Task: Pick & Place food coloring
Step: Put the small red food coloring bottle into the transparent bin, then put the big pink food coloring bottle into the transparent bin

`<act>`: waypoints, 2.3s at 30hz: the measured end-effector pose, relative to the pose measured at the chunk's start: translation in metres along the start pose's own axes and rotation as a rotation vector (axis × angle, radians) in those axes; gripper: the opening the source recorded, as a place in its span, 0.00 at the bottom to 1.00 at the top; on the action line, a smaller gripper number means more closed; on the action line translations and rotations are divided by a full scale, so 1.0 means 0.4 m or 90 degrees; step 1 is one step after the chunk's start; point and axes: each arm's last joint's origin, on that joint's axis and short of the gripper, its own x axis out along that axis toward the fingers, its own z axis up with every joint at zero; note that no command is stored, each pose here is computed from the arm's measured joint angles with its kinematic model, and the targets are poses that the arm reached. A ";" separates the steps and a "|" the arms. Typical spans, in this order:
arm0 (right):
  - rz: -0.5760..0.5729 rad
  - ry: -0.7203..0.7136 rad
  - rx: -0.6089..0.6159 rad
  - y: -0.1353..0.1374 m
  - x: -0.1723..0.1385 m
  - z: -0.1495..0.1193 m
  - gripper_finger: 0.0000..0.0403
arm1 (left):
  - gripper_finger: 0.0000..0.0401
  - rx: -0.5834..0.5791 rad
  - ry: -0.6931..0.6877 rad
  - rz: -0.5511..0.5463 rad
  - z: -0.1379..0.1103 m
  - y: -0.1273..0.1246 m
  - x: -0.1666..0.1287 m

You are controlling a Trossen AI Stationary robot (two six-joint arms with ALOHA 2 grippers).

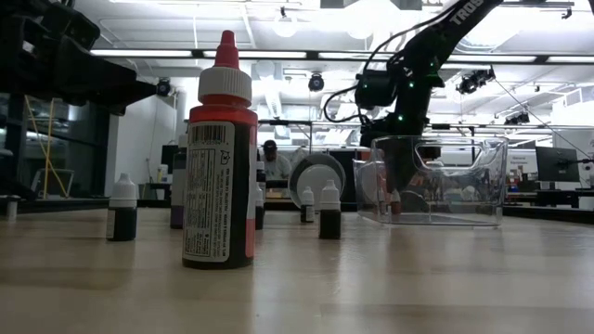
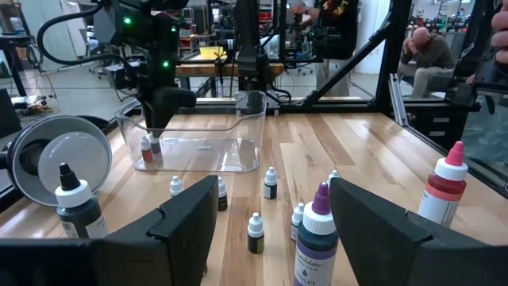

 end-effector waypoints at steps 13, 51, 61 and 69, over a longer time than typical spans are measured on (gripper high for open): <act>-0.002 -0.049 0.000 -0.006 -0.097 -0.012 0.44 | 0.60 0.000 0.000 0.000 0.000 0.000 0.000; 0.231 -0.187 -0.535 0.521 -0.544 -0.188 0.48 | 0.60 0.000 0.000 0.000 0.000 0.000 0.000; 0.262 -0.131 -0.629 0.667 -0.485 -0.271 0.48 | 0.60 0.000 0.000 0.000 0.000 0.000 0.000; 0.303 -0.091 -0.723 0.751 -0.406 -0.325 0.48 | 0.60 0.000 0.000 0.000 0.000 0.000 0.000</act>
